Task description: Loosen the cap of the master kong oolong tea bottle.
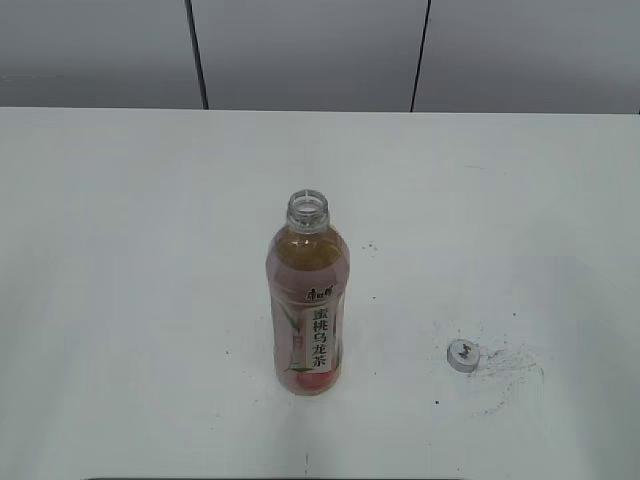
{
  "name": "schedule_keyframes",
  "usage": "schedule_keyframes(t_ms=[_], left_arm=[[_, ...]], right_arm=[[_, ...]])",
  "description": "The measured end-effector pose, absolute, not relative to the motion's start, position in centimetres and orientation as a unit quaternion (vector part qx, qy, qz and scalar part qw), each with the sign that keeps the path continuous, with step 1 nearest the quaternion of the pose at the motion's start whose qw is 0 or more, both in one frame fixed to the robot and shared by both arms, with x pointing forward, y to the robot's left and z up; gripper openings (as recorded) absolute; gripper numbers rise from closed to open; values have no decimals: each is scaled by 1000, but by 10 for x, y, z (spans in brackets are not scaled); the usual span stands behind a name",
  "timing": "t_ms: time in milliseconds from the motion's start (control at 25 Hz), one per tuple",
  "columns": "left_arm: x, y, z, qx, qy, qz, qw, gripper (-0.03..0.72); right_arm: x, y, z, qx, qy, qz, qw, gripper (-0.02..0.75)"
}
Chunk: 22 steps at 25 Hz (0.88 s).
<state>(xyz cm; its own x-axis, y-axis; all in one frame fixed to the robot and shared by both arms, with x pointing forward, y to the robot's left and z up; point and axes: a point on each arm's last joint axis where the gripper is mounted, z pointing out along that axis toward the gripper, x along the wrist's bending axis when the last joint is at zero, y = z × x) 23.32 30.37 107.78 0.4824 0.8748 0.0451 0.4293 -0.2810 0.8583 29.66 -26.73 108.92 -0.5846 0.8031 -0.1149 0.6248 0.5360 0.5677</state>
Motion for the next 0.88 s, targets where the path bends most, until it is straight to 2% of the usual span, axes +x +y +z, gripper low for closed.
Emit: schedule_keyframes(t_ms=[320, 520, 880], left_arm=[[241, 299, 1073, 742, 426, 274, 439, 553], [242, 297, 1072, 739, 424, 274, 445, 553], [242, 297, 1073, 739, 424, 274, 447, 538]], right_arm=[[256, -290, 1068, 425, 814, 341, 202, 564], [254, -290, 1051, 421, 803, 367, 206, 564], [254, -289, 1051, 419, 799, 376, 211, 564]])
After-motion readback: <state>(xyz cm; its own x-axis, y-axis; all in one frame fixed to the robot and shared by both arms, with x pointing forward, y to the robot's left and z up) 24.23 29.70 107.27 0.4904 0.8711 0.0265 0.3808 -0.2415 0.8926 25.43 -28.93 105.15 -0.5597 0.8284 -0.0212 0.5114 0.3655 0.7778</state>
